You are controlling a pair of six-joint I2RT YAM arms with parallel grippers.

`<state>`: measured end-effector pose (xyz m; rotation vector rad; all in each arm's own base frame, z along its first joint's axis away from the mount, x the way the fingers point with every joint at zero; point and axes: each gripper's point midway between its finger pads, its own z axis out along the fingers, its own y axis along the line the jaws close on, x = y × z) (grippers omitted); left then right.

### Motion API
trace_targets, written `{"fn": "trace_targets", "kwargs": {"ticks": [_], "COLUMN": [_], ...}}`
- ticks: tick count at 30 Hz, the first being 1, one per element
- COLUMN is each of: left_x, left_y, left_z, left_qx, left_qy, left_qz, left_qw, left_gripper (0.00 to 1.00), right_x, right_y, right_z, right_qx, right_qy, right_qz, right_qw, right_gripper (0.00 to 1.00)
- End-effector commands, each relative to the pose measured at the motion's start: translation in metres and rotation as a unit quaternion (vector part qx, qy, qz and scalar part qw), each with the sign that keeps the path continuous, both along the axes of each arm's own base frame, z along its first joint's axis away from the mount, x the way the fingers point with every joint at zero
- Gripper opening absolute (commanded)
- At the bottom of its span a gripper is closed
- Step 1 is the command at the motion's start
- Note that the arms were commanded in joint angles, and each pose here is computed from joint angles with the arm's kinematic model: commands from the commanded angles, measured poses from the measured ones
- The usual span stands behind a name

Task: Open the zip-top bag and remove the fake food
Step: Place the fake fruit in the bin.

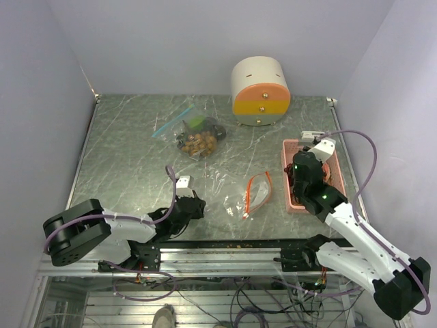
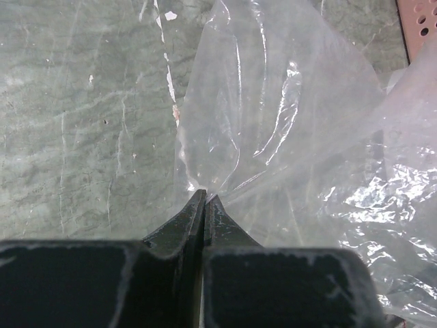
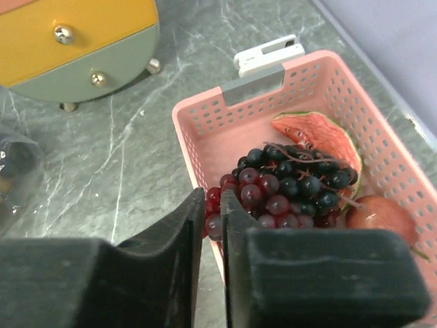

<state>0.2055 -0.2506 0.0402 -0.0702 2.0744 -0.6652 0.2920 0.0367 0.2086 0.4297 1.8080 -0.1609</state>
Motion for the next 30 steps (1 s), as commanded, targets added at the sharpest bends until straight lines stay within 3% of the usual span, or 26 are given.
{"fn": "trace_targets", "kwargs": {"ticks": [1, 4, 9, 14, 21, 30], "left_x": [0.004, 0.004, 0.005, 0.004, 0.004, 0.003], "left_y": [-0.001, -0.003, 0.001, 0.007, 0.015, 0.02], "left_z": [0.006, 0.007, 0.013, 0.023, 0.03, 0.035], "left_qx": [0.001, 0.0, 0.002, -0.006, -0.012, -0.008], "left_qy": [-0.005, -0.003, -0.007, -0.013, -0.016, -0.013], "left_qz": [0.004, 0.002, 0.006, 0.013, 0.026, 0.031], "left_qw": [1.0, 1.0, 1.0, 1.0, 0.999, 0.999], "left_gripper": [0.11, 0.11, 0.11, 0.11, 0.11, 0.11], "right_x": [0.003, 0.008, 0.019, 0.02, 0.016, 0.014], "right_y": [0.004, -0.013, -0.03, -0.026, -0.015, 0.0], "right_z": [-0.029, -0.067, -0.111, -0.101, -0.041, -0.124], "right_qx": [0.014, 0.019, 0.078, 0.096, 0.132, 0.228], "right_qy": [0.021, 0.058, 0.11, 0.101, 0.0, 0.088], "right_qz": [0.002, -0.033, -0.04, -0.025, 0.026, 0.038], "right_qw": [1.0, 0.998, 0.99, 0.99, 0.991, 0.969], "right_gripper": [0.1, 0.08, 0.15, 0.18, 0.19, 0.13]}}
